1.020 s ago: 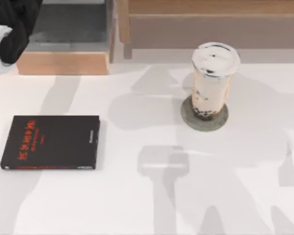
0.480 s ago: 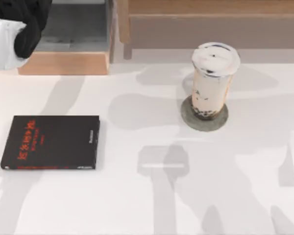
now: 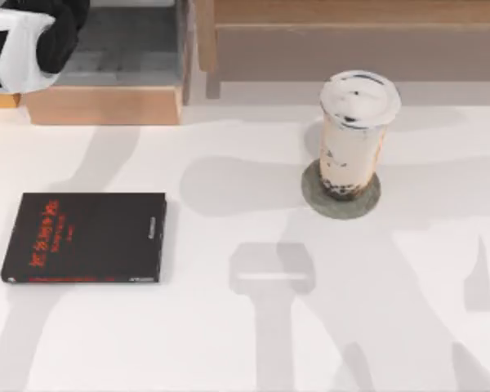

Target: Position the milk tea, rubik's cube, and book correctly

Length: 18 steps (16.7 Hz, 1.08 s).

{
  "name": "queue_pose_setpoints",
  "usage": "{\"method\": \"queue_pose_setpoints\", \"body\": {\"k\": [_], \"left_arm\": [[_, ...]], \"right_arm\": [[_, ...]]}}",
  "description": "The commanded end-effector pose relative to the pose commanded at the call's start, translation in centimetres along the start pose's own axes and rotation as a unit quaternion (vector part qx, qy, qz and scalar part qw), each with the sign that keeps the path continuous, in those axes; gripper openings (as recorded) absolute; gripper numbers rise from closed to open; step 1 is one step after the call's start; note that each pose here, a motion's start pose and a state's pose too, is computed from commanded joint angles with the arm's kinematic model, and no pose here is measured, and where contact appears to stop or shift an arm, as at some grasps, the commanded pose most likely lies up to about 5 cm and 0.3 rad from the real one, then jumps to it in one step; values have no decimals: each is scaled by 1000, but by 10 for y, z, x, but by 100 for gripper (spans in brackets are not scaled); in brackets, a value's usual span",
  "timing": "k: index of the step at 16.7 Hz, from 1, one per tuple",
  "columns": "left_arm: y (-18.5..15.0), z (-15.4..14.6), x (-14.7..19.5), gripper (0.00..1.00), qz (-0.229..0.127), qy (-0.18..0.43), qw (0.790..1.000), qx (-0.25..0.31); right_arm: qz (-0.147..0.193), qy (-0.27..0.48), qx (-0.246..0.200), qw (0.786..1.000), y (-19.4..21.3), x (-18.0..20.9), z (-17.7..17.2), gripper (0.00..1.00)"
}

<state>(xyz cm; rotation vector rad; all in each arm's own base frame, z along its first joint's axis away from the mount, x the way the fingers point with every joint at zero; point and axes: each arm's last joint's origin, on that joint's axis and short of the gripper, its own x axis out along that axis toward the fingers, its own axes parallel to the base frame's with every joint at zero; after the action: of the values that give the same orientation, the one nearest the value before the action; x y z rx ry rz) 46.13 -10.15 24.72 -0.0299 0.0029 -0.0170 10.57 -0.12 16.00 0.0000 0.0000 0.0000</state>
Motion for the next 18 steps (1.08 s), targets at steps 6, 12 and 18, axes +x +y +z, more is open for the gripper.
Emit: {"method": "queue_pose_setpoints", "body": {"k": [6, 12, 18], "left_arm": [[0, 0, 2, 85, 0, 0, 1000, 0], [0, 0, 2, 40, 0, 0, 1000, 0], [0, 0, 2, 0, 0, 0, 1000, 0]], "right_arm": [[0, 0, 0, 1000, 0, 0, 0, 100], [0, 0, 0, 1000, 0, 0, 0, 100], [0, 0, 0, 1000, 0, 0, 0, 100]]}}
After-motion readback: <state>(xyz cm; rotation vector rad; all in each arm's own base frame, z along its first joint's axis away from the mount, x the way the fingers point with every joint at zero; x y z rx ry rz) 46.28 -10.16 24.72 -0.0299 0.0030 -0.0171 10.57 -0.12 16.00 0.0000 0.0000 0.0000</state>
